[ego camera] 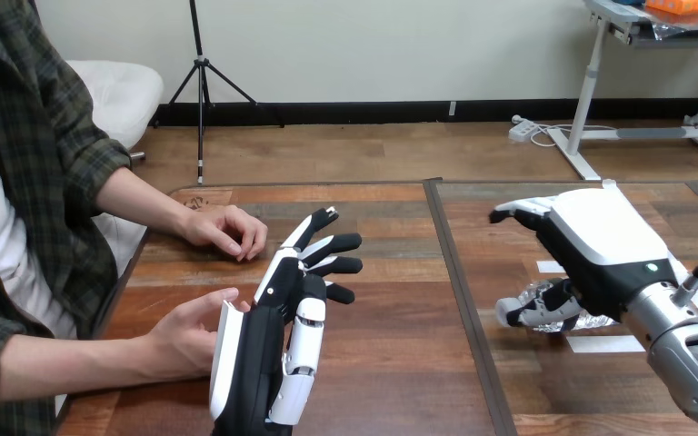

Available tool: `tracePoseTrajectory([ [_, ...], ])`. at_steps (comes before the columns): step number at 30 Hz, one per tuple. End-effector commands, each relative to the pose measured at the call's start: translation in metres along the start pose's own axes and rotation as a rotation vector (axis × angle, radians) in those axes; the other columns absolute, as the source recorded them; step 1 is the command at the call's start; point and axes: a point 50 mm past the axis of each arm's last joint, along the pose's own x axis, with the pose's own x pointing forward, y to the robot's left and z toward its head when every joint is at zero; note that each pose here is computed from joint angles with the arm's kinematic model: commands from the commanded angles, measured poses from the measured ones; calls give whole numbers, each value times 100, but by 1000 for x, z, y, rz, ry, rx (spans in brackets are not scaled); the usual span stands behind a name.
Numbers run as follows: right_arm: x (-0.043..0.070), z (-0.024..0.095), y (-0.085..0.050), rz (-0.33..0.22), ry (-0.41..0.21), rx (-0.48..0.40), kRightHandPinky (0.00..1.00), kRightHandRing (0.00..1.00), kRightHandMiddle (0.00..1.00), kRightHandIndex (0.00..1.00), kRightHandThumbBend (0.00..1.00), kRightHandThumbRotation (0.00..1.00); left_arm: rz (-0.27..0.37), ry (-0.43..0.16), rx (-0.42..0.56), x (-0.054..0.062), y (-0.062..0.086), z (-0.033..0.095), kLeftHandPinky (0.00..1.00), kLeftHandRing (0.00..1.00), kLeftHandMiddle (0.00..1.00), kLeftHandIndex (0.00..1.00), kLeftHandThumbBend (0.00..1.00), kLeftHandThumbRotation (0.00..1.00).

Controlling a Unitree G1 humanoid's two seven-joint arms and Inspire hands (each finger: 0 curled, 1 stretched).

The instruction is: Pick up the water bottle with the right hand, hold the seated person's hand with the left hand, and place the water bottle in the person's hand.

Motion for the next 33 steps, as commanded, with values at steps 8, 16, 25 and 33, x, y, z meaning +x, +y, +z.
tracePoseTrajectory([
  [8, 15, -3, -30, -50, 13, -71, 81, 84, 83, 80, 91, 0, 0, -65, -11, 14, -4, 4, 55, 69, 76, 86, 10, 100],
  [16, 15, -6, -28, -15, 38, -84, 82, 83, 83, 81, 90, 0, 2, -62, -19, 13, -5, 4, 55, 69, 76, 86, 11, 100],
  [25, 18, -7, -27, 50, 57, -110, 82, 82, 82, 80, 89, 0, 2, -63, -23, 13, -5, 4, 55, 69, 76, 86, 12, 100],
  [33, 22, -9, -28, 98, 70, -139, 81, 82, 82, 79, 88, 0, 2, -59, -24, 12, -6, 5, 55, 69, 76, 86, 11, 100],
])
